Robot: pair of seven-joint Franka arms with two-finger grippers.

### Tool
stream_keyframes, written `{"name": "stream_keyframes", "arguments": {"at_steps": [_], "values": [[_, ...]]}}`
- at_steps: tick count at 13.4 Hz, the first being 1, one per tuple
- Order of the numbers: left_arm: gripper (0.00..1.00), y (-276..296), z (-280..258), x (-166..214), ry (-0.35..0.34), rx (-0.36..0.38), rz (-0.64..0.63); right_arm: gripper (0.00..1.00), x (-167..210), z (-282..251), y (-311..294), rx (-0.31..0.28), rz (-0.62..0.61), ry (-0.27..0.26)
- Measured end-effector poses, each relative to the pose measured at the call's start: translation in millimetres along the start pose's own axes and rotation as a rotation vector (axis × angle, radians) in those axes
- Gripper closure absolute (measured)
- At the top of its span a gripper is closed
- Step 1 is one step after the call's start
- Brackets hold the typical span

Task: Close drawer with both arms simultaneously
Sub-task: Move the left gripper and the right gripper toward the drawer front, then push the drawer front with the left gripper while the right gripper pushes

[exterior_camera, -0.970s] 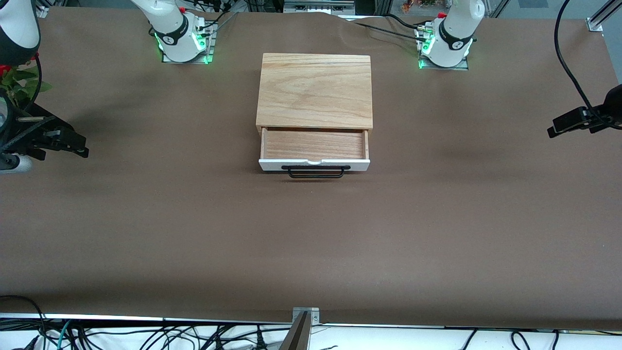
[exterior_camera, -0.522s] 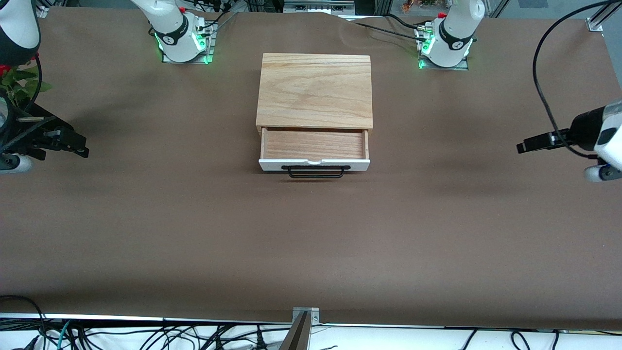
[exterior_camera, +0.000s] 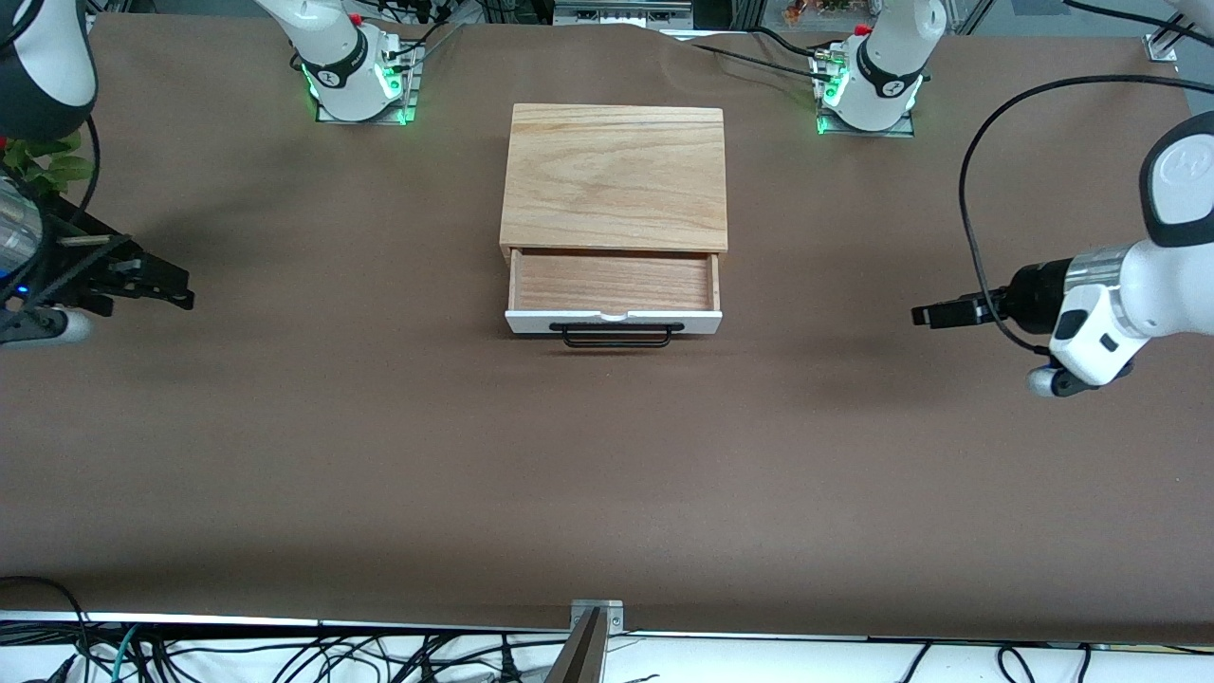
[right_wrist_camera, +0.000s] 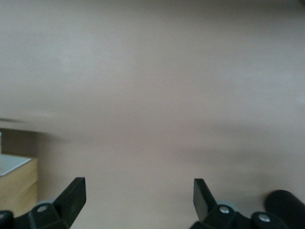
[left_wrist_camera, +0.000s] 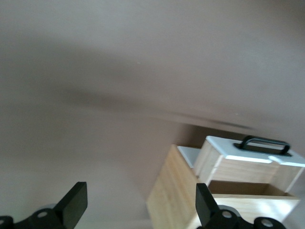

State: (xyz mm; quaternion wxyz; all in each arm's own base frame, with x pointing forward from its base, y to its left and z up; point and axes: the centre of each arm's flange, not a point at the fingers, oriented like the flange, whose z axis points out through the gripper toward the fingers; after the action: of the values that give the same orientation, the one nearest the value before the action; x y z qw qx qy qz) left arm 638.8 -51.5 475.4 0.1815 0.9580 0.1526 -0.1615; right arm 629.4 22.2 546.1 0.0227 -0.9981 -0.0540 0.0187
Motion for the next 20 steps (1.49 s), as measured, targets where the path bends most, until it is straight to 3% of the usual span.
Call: {"name": "stream_keyframes", "arguments": {"at_steps": [3, 5, 9, 13, 20], "values": [[0.0, 25.3, 24.7, 12.4, 0.029, -0.035, 0.01, 0.0, 20.6, 41.4, -43.3, 0.037, -0.062, -0.029], [0.0, 52.4, 49.0, 20.3, 0.033, -0.113, 0.012, 0.0, 37.0, 75.5, -89.5, 0.053, -0.123, -0.021], [0.0, 84.1, 76.0, 28.0, 0.056, -0.204, 0.014, 0.0, 58.9, 145.1, -174.6, 0.17, -0.181, 0.01], [0.0, 134.6, 122.3, 19.3, 0.09, -0.197, 0.051, 0.0, 62.2, 193.6, -233.0, 0.202, -0.229, 0.026], [0.0, 169.8, 254.4, 6.4, -0.049, -0.094, 0.071, 0.0, 37.9, 239.9, -313.4, 0.224, -0.209, -0.048]]}}
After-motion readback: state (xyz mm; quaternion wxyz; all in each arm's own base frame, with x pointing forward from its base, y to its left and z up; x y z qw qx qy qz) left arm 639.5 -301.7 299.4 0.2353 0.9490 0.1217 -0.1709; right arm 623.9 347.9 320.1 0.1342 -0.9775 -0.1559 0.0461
